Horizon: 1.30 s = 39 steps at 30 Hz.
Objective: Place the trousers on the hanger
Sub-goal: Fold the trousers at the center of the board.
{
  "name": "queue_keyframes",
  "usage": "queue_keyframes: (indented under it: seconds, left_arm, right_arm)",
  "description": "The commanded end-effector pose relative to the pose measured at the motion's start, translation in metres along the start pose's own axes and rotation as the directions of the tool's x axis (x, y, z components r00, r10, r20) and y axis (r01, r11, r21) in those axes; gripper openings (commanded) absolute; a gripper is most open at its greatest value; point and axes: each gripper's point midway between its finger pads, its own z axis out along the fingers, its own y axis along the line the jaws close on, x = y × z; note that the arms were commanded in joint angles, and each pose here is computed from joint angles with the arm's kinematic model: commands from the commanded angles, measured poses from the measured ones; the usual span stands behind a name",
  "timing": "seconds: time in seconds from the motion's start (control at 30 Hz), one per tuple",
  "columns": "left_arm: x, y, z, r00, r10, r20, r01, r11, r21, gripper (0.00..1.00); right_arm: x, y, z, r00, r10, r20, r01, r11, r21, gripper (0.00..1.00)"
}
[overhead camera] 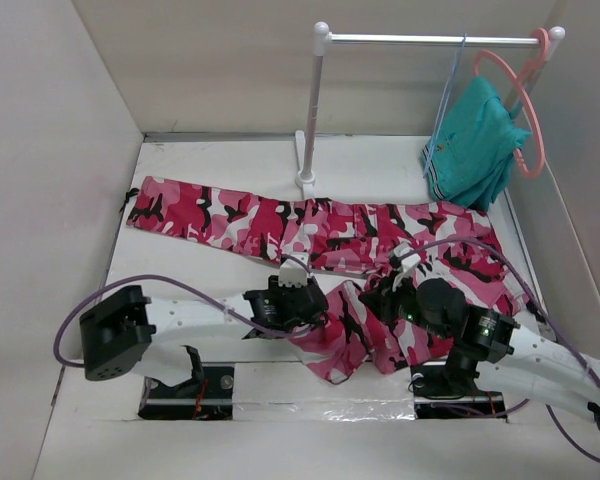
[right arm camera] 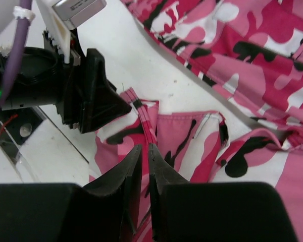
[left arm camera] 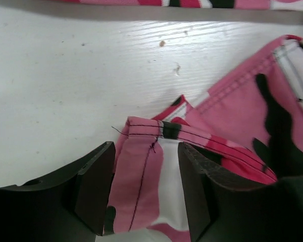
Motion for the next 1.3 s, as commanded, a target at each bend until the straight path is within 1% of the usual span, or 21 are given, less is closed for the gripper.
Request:
queue_keyframes:
  seconds: [0.0,0.1,0.27,0.37,0.4,0.47,0.5,0.53,0.63,0.67,0.73,0.77,0.83,0.87,0.93,0.97,1.07,1.13,1.2,1.23,1.27]
  left_arm:
    - [-0.016,0.007,0.007,0.996,-0.025,0.084,0.033,0.995,-0.098,0.51]
    - [-0.014,0.005,0.015,0.996,-0.008,0.090,0.019,0.993,-0.119,0.58]
    - [-0.019,-0.004,0.027,0.996,-0.010,0.094,0.020,0.995,-0.100,0.59]
    - [-0.017,-0.007,0.032,0.996,-0.006,0.084,0.012,0.997,-0.078,0.43]
    - [-0.017,-0.006,0.034,0.997,-0.007,0.080,0.013,0.997,-0.076,0.32]
    - [-0.014,-0.009,0.037,0.998,-0.017,0.063,0.020,0.999,-0.050,0.19]
    - [-0.013,-0.008,0.036,0.998,-0.020,0.060,0.022,0.999,-0.049,0.07]
    - [-0.013,-0.004,0.036,0.998,-0.022,0.066,0.027,0.997,-0.066,0.02]
    - [-0.025,0.013,0.030,0.994,-0.037,0.098,0.048,0.993,-0.108,0.00]
    - [-0.042,0.014,0.022,0.990,-0.062,0.128,0.074,0.992,-0.097,0.00]
    - [-0.070,0.036,0.009,0.980,-0.078,0.183,0.107,0.983,-0.152,0.00]
    - [-0.101,0.039,-0.011,0.962,-0.116,0.248,0.149,0.982,-0.117,0.00]
    - [-0.137,0.069,-0.033,0.933,-0.166,0.321,0.220,0.965,-0.140,0.00]
    - [-0.165,0.080,-0.061,0.899,-0.202,0.389,0.254,0.963,-0.089,0.00]
    - [-0.190,0.100,-0.088,0.847,-0.266,0.461,0.325,0.944,-0.051,0.00]
    - [-0.204,0.109,-0.113,0.809,-0.300,0.506,0.350,0.937,-0.005,0.00]
    - [-0.220,0.142,-0.147,0.760,-0.329,0.560,0.414,0.910,-0.028,0.00]
    - [-0.219,0.161,-0.159,0.775,-0.283,0.566,0.409,0.906,-0.107,0.00]
    - [-0.225,0.176,-0.178,0.750,-0.274,0.602,0.433,0.891,-0.133,0.00]
    - [-0.224,0.189,-0.186,0.734,-0.259,0.627,0.455,0.874,-0.172,0.00]
    - [-0.225,0.200,-0.200,0.698,-0.262,0.667,0.491,0.853,-0.178,0.00]
  right_arm:
    - [0.019,-0.006,0.001,0.999,0.021,-0.045,-0.020,1.000,0.014,0.16]
    - [0.031,-0.008,-0.003,0.996,0.040,-0.083,-0.038,0.999,0.018,0.16]
    - [0.034,-0.009,-0.007,0.996,0.067,-0.055,-0.067,0.998,-0.001,0.17]
    - [0.033,-0.011,-0.008,0.997,0.072,-0.036,-0.071,0.997,0.003,0.17]
    - [0.034,-0.013,-0.009,0.997,0.070,-0.038,-0.070,0.997,0.012,0.17]
    - [0.035,-0.015,-0.012,0.996,0.075,-0.053,-0.073,0.997,0.029,0.17]
    - [0.034,-0.018,-0.013,0.996,0.074,-0.049,-0.072,0.996,0.043,0.18]
    - [0.032,-0.019,-0.012,0.997,0.061,-0.043,-0.059,0.997,0.046,0.18]
    - [0.030,-0.021,-0.013,0.998,0.048,-0.037,-0.046,0.997,0.061,0.18]
    - [0.026,-0.021,-0.013,0.998,0.048,-0.031,-0.046,0.997,0.061,0.18]
    - [0.024,-0.021,-0.010,0.999,0.035,-0.024,-0.034,0.997,0.064,0.19]
    - [0.022,-0.020,-0.009,0.999,0.030,-0.021,-0.028,0.998,0.063,0.19]
    - [0.016,-0.017,-0.007,0.999,0.022,-0.028,-0.020,0.998,0.065,0.19]
    - [0.014,-0.016,-0.006,0.999,0.020,-0.030,-0.018,0.998,0.065,0.19]
    - [0.008,-0.011,-0.003,1.000,0.009,-0.014,-0.008,0.999,0.044,0.19]
    - [0.008,-0.010,-0.001,1.000,0.001,-0.018,0.000,0.999,0.040,0.19]
    - [0.006,-0.005,0.002,1.000,-0.004,-0.014,0.004,1.000,0.018,0.19]
    - [0.002,-0.001,0.004,1.000,-0.017,0.001,0.017,1.000,-0.001,0.19]
    - [0.003,-0.001,0.006,1.000,-0.027,-0.010,0.027,1.000,0.001,0.19]
    - [0.004,-0.001,0.006,0.999,-0.027,-0.021,0.027,1.000,0.004,0.19]
    - [0.002,0.000,0.006,1.000,-0.026,-0.017,0.026,1.000,-0.001,0.19]
